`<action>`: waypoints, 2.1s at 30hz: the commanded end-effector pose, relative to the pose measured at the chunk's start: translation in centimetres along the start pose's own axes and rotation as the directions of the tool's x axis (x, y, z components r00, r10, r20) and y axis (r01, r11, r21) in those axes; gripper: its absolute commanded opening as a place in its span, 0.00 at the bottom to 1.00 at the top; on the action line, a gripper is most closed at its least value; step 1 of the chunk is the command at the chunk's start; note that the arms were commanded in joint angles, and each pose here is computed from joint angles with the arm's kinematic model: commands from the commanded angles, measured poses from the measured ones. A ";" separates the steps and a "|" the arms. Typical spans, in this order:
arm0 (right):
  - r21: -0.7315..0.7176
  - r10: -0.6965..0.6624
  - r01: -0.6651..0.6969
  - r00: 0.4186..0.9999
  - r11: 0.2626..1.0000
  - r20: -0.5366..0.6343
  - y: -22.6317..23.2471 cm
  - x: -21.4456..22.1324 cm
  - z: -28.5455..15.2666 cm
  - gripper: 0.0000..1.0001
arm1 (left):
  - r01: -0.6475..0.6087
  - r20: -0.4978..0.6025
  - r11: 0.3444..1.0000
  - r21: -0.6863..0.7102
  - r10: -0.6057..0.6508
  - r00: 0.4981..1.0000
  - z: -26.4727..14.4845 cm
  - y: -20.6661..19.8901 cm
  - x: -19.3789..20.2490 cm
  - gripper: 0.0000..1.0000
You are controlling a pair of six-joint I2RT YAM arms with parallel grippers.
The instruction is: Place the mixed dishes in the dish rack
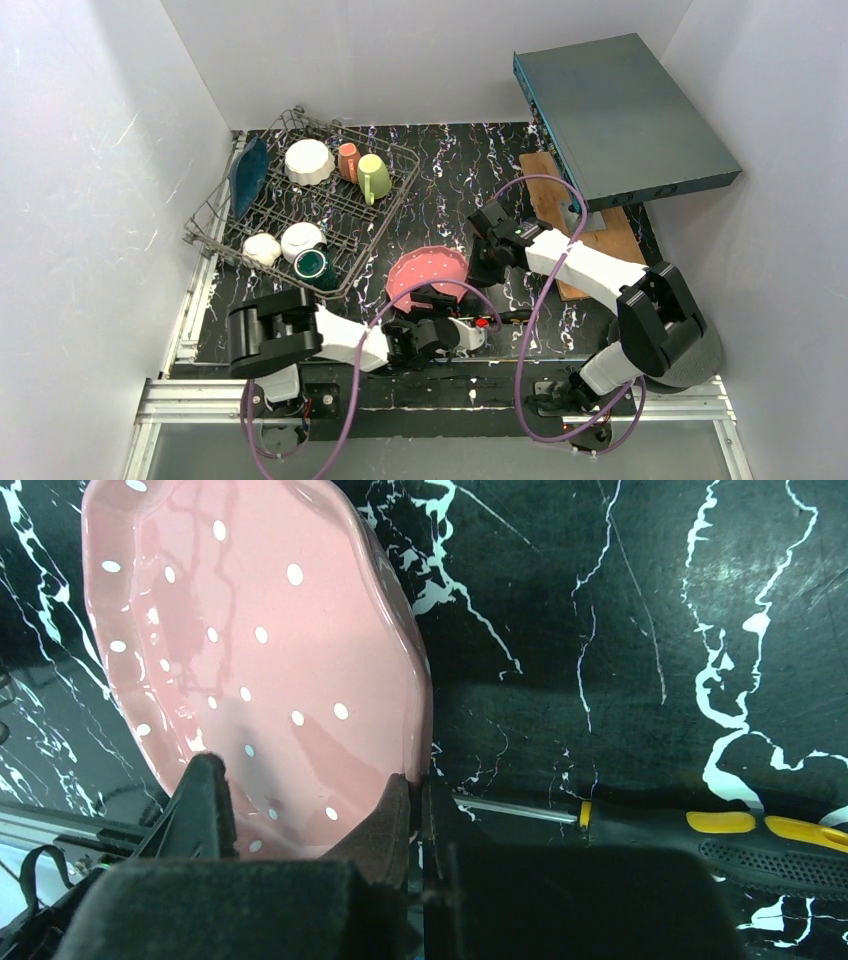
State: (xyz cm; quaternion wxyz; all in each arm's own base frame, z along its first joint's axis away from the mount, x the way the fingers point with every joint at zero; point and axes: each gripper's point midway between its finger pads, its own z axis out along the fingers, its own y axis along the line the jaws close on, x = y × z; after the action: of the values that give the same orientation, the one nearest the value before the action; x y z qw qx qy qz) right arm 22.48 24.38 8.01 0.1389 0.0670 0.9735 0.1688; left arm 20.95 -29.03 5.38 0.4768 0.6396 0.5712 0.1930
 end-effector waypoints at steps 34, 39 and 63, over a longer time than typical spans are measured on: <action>-0.023 -0.146 0.241 0.657 0.970 0.739 -2.0 -9.6 -21.6 0.98 | 0.809 0.039 0.543 0.224 -0.835 0.549 -12.6 17.4 -2.5 0.00; -0.063 -0.184 0.300 0.723 0.952 0.666 -1.0 -8.2 -19.0 0.98 | 0.833 0.130 0.528 0.164 -0.849 0.512 -14.3 24.1 -0.2 0.00; -0.109 -0.235 0.335 0.824 0.936 0.515 2.5 -8.1 -16.6 0.98 | 0.906 0.116 0.373 0.201 -0.927 0.356 -7.0 30.1 10.1 0.00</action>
State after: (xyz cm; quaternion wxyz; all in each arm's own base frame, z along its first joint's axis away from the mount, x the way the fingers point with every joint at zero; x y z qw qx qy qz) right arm 25.33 18.96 24.10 0.4084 -0.0432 0.8915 0.1914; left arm 33.95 -12.66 26.73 0.4463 0.2052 0.8510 -0.1859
